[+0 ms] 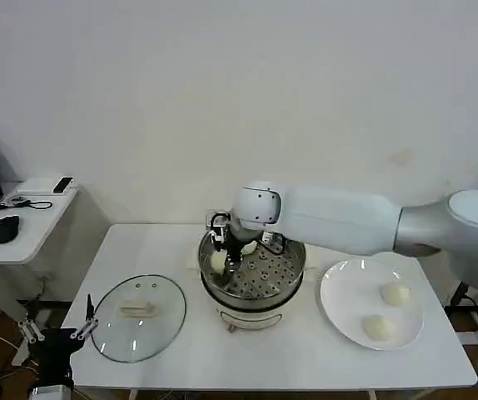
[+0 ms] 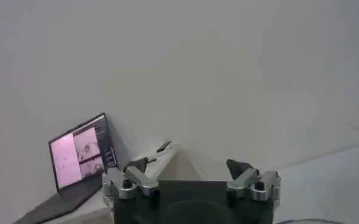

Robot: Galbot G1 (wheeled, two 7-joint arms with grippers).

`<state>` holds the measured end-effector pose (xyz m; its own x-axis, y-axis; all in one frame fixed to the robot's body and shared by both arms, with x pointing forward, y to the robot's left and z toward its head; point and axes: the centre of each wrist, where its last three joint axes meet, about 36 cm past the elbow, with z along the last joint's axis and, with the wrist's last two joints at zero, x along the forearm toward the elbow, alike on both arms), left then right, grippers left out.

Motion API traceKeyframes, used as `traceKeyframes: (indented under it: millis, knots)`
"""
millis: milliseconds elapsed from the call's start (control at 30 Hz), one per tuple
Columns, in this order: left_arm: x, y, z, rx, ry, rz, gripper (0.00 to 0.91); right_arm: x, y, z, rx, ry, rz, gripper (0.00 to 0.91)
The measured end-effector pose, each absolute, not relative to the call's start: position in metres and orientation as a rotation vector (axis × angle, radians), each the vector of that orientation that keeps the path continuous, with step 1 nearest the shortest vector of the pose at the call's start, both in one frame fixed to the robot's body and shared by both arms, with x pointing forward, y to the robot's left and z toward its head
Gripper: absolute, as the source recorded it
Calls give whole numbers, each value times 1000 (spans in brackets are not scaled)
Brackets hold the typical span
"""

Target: Take steamed baozi put them in steamer then cover it.

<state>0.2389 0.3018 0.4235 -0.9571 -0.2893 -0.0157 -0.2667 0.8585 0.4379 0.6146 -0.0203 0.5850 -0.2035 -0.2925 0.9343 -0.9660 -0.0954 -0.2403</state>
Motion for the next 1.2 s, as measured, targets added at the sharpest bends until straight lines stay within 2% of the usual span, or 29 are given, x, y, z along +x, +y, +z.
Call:
traceKeyframes:
  millis: [233, 467, 833, 1200]
  knots:
    - [238, 301, 423, 443, -2979, -691, 907, 615, -23, 594, 1406, -1537, 1340, 907]
    - [238, 298, 422, 430, -2983, -676, 907, 619, -49, 624, 1392, -1533, 1418, 907]
    - [241, 292, 419, 388, -2988, -666, 907, 616, -140, 670, 1327, -1514, 1522, 907]
    - [242, 287, 419, 345, -2995, -674, 907, 586, -256, 662, 1233, -1501, 1526, 907]
